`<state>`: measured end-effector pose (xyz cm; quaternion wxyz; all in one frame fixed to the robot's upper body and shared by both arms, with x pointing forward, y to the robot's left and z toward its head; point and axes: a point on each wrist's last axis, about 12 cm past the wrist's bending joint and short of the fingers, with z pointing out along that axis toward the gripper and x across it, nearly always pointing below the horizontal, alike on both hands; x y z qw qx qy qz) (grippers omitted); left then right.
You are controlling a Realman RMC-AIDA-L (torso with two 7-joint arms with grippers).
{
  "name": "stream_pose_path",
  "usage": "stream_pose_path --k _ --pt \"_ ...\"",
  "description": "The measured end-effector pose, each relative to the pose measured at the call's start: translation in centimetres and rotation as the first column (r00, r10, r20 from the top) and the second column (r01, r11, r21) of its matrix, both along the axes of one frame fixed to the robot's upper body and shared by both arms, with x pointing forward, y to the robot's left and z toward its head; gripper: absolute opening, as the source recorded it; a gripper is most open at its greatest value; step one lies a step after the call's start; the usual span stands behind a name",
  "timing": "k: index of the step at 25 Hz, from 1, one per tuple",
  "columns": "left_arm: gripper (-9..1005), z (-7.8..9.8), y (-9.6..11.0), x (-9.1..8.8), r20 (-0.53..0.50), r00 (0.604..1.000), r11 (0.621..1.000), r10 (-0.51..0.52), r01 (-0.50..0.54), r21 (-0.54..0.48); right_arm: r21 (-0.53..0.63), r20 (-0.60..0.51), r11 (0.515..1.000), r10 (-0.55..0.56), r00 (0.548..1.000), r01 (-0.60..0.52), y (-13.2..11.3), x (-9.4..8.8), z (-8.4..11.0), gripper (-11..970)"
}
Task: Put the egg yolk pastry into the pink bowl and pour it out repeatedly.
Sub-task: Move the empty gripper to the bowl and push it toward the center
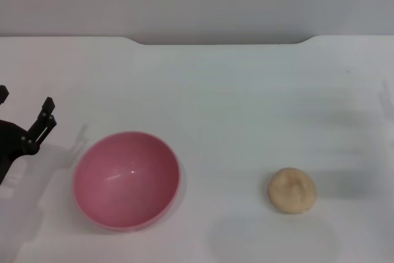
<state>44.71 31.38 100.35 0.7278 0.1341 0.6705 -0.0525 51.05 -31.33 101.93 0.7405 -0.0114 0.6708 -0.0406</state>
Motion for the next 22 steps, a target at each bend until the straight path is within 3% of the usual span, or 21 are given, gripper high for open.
stream_pose_path --k 18,20,22 --pt "827 -0.2 -0.1 0.4 -0.020 1.000 1.000 0.000 0.000 0.003 0.000 0.005 1.000 0.006 1.000 -0.006 0.2 0.3 0.2 655" --pt "828 0.1 0.0 0.5 -0.012 1.000 0.999 0.010 -0.010 -0.037 0.000 0.005 1.000 0.006 1.000 -0.006 0.2 0.3 0.2 655" --pt "828 0.7 0.7 1.2 -0.007 0.999 0.987 0.032 -0.032 -0.155 -0.001 0.005 1.000 0.010 1.000 -0.010 0.2 0.3 0.2 655"
